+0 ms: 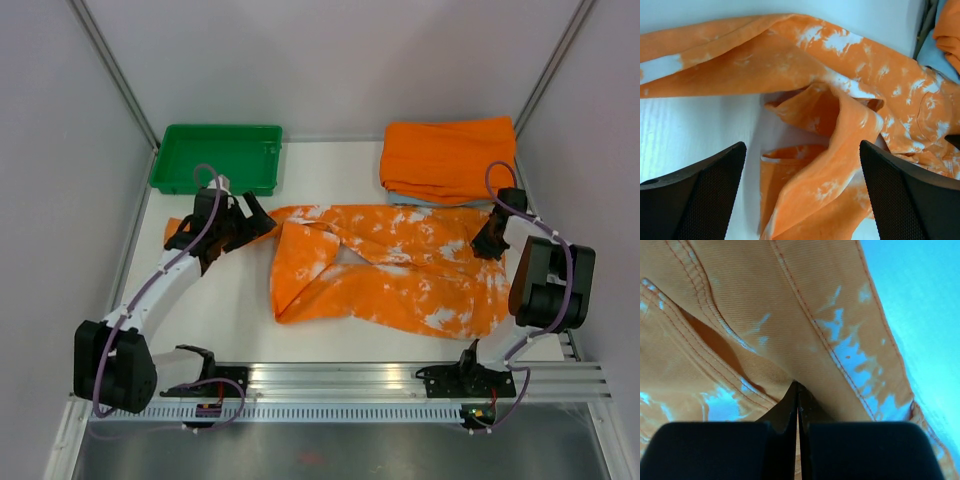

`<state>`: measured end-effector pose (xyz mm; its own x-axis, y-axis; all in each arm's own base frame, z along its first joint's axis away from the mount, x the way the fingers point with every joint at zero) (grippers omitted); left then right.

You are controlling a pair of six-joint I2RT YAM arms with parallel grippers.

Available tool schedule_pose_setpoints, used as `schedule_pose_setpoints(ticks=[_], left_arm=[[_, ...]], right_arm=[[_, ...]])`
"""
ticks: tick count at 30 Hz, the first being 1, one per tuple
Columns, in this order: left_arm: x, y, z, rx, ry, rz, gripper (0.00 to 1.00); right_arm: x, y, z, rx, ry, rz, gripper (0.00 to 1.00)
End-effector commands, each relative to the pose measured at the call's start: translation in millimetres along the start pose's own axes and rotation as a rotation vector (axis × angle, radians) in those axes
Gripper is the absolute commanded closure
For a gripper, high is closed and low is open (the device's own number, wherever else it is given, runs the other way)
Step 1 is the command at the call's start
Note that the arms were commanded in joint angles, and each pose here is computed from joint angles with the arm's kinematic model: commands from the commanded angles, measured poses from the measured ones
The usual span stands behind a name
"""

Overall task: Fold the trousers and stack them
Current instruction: Flatten the trousers out

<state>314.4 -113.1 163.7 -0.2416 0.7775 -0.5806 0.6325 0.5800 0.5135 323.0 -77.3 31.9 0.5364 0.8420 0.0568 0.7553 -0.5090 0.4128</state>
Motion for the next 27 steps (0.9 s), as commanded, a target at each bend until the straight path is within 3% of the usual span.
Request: schedule_pose_setpoints(ticks=[1,7,11,14,16,17,18,19,23,26,27], left_arm=[[-33,1,11,0.009,-0.184,-0.027,0.0],[-42,-32,31,0.095,-0.098,0.109,0.0],[-36,-62,41,0.137,-0.061,0.15,0.02],[-34,-70,50,0.133,-0.043,0.166,0.1],[-26,-72,60,0.13,-0.004,0.163,0.26],[-23,-74,63,0.131,0.016,0.153,0.44],[-21,-75,65,0.131,0.042,0.113,0.81],[-16,-76,68,0.133,0.068,0.091,0.95],[-2,-76,46,0.076,0.155,-0.009,0.98],[18,-54,3,-0.095,0.267,-0.113,0.98],[43,-50,-14,-0.165,0.389,-0.182,0.98]], right_arm=[[-26,8,3,0.01,-0.113,-0.052,1.0],[31,33,-55,-0.135,0.045,-0.18,1.0],[63,26,-89,-0.175,0.136,-0.275,0.97],[81,23,-111,-0.218,0.211,-0.321,0.94],[91,20,-121,-0.237,0.269,-0.338,0.93],[101,17,-124,-0.256,0.295,-0.359,0.92],[102,12,-120,-0.251,0.303,-0.368,0.92],[108,7,-119,-0.241,0.335,-0.376,0.92],[122,-12,-103,-0.188,0.38,-0.409,0.92],[123,-24,-93,-0.151,0.378,-0.419,0.93],[121,-26,-90,-0.142,0.371,-0.42,0.93]])
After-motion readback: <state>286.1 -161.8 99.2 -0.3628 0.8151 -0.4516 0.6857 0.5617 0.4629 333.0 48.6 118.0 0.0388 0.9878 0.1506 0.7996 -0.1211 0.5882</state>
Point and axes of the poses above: each gripper's point midway between its finger pads, its own z axis out along the fingers, its own x axis along the line the jaws close on, y = z × x, the point moved 2 cm from there along -z, back along the fingers, and after that the axes turned 9 degrees about -z, right-handed, at the moved point
